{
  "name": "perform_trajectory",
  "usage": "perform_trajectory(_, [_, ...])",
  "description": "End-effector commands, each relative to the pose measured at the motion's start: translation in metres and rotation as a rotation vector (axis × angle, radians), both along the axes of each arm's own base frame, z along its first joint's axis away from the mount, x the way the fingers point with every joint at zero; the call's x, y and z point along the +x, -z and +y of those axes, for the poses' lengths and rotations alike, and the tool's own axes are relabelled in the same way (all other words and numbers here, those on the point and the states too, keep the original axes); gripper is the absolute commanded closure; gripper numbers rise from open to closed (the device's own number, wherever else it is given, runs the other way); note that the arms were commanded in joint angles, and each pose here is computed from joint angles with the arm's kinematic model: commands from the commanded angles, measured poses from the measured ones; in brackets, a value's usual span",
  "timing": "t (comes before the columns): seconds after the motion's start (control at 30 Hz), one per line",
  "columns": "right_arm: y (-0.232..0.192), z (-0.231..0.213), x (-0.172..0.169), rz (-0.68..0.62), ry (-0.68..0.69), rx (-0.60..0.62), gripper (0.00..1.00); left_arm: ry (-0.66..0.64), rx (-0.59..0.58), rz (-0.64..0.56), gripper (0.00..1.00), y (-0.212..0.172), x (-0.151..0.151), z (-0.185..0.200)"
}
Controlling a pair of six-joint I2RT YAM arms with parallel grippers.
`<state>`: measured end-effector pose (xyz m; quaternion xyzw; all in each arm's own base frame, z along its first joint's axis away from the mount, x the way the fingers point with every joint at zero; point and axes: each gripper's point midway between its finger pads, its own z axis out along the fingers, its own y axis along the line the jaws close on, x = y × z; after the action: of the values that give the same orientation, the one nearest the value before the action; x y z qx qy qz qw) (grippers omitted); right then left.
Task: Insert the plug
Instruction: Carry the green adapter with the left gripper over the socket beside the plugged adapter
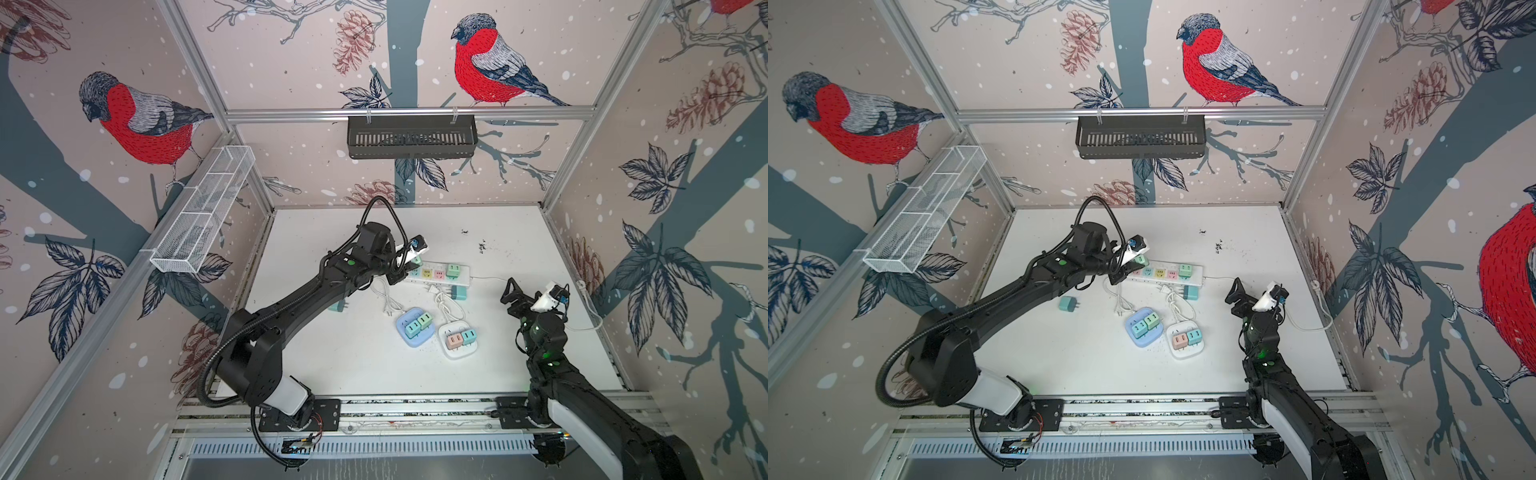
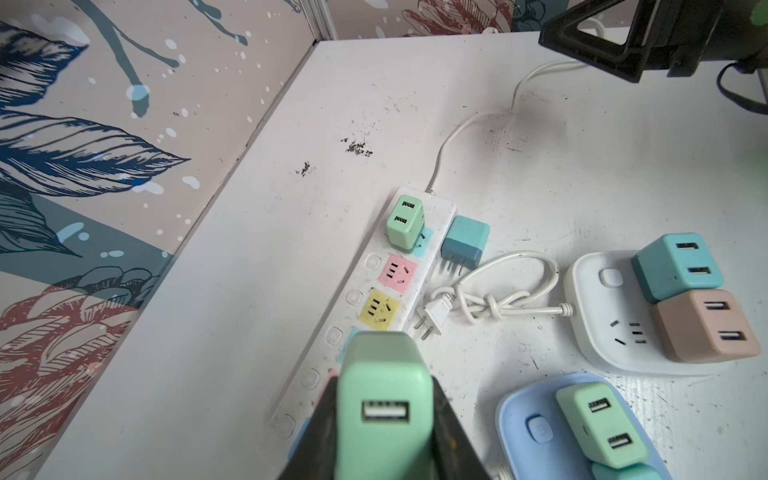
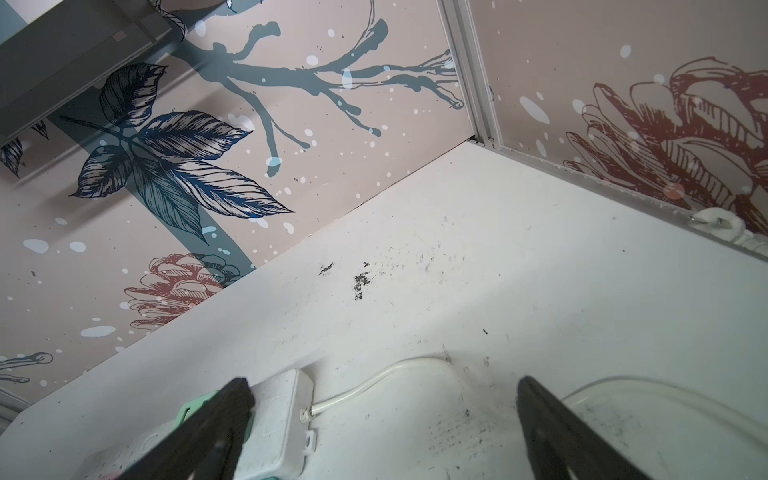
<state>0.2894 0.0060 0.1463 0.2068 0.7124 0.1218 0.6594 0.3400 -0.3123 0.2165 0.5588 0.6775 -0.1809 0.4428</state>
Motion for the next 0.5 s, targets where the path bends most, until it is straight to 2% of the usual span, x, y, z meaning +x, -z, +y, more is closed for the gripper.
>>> perform_trajectory(0.0, [-0.004,0.0,0.001,-0.023,0.001,-0.007,0.01,0.089,0.062,0.018,1.0,0.009,-0.002,-0.007])
perform_trajectory(0.47, [0.002,0.012,0.019,0.058,-0.034,-0.046,0.01,0.132,0.242,0.208,1.0,0.059,0.048,-0.039])
